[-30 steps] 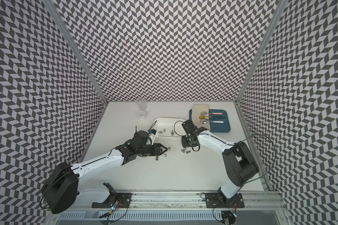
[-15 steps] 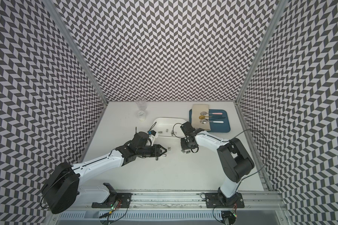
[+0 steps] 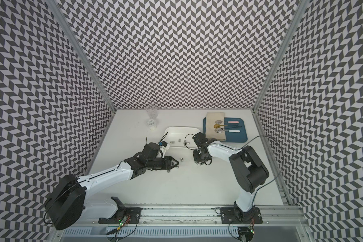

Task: Put the socket on the desktop into the storage box
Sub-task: Pick up the socket head at the center of the board.

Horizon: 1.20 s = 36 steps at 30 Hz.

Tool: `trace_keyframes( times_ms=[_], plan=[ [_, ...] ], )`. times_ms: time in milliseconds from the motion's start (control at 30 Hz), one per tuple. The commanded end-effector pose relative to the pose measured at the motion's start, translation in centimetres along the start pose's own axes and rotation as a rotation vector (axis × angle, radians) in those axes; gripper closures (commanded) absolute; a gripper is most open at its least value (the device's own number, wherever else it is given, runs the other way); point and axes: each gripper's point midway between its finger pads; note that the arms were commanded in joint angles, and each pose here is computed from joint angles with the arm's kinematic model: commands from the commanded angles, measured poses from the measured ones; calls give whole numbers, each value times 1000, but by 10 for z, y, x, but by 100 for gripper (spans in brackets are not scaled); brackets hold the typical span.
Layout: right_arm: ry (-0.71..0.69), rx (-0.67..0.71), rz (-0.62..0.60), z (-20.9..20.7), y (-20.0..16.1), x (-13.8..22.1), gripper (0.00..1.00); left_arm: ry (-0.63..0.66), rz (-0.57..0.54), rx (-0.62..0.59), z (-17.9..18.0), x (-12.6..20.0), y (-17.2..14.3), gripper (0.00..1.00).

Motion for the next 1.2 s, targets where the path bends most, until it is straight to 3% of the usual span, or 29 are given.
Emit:
trace_keyframes(
  times_ms=[0, 333, 1167],
  plan=[
    [2, 5, 0, 1, -2, -8, 75, 0, -13, -10, 0, 0, 0, 50],
    [22, 6, -53, 7, 11, 11, 81, 31, -40, 1, 7, 8, 4, 50],
    [139, 30, -192, 48, 60, 89, 81, 153, -190, 115, 56, 63, 27, 50]
  ],
)
Point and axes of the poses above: each gripper's point midway between its finger pads, its own x axis back along the fingers, its own z axis along the line the jaws close on, y = z × x, and after that the axes turned 8 degrees about -x, right-handed
